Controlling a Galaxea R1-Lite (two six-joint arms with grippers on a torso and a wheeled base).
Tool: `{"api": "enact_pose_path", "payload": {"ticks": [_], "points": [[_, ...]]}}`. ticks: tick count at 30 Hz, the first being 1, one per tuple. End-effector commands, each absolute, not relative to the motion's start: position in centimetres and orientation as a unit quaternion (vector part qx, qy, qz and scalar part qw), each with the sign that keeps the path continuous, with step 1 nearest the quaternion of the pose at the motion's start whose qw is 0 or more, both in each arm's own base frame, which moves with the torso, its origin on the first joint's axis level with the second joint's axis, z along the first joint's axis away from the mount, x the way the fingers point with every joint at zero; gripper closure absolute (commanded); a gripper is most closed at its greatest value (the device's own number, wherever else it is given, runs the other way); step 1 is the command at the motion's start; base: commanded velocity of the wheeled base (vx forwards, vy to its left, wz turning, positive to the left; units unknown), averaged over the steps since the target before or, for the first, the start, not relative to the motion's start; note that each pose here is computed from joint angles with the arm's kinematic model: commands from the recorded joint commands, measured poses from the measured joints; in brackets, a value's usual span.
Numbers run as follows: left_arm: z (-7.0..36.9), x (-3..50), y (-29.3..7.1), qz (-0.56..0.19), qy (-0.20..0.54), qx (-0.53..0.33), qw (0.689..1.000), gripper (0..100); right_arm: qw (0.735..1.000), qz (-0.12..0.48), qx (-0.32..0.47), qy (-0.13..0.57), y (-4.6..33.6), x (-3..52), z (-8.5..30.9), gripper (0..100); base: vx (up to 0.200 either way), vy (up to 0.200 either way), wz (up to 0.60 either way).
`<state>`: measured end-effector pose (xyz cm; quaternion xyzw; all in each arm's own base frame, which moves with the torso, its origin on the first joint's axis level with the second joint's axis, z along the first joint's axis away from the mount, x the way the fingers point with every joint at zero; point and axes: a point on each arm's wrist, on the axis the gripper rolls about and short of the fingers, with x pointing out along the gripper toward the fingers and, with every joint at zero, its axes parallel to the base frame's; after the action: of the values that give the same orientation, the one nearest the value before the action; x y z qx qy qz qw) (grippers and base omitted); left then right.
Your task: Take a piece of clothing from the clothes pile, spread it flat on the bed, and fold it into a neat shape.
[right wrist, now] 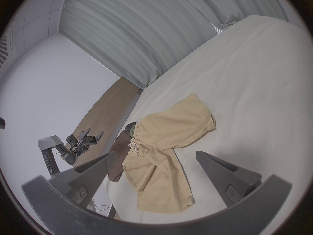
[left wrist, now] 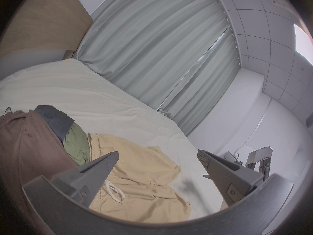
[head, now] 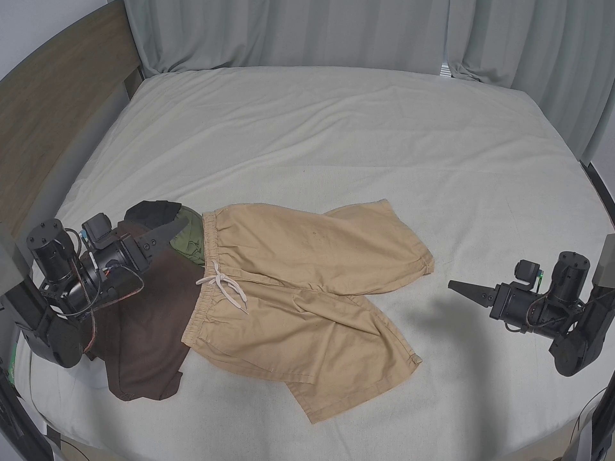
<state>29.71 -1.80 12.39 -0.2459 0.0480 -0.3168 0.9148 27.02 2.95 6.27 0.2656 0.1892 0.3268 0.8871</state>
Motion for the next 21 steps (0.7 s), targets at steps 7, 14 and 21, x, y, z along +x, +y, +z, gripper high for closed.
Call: {"api": "enact_pose_path", "payload": {"ticks": [7, 14, 21], "points": [[12.3, 30.1, -0.9, -0.304, 0.043, -0.246, 0.919, 0, 0.872, 0.305, 0.282, 0.257, 3.2, 27.2, 2.3, 0, 0.0, 0.0, 0.0], [11.7, 30.4, -0.6, -0.297, 0.051, -0.249, 0.921, 0, 0.858, 0.296, 0.293, 0.302, 3.5, 26.7, 0.2, 0, 0.0, 0.0, 0.0], [11.7, 30.2, -0.6, -0.298, 0.051, -0.248, 0.92, 0, 0.84, 0.303, 0.295, 0.34, 4.6, 26.4, -1.6, 0, 0.0, 0.0, 0.0]]}}
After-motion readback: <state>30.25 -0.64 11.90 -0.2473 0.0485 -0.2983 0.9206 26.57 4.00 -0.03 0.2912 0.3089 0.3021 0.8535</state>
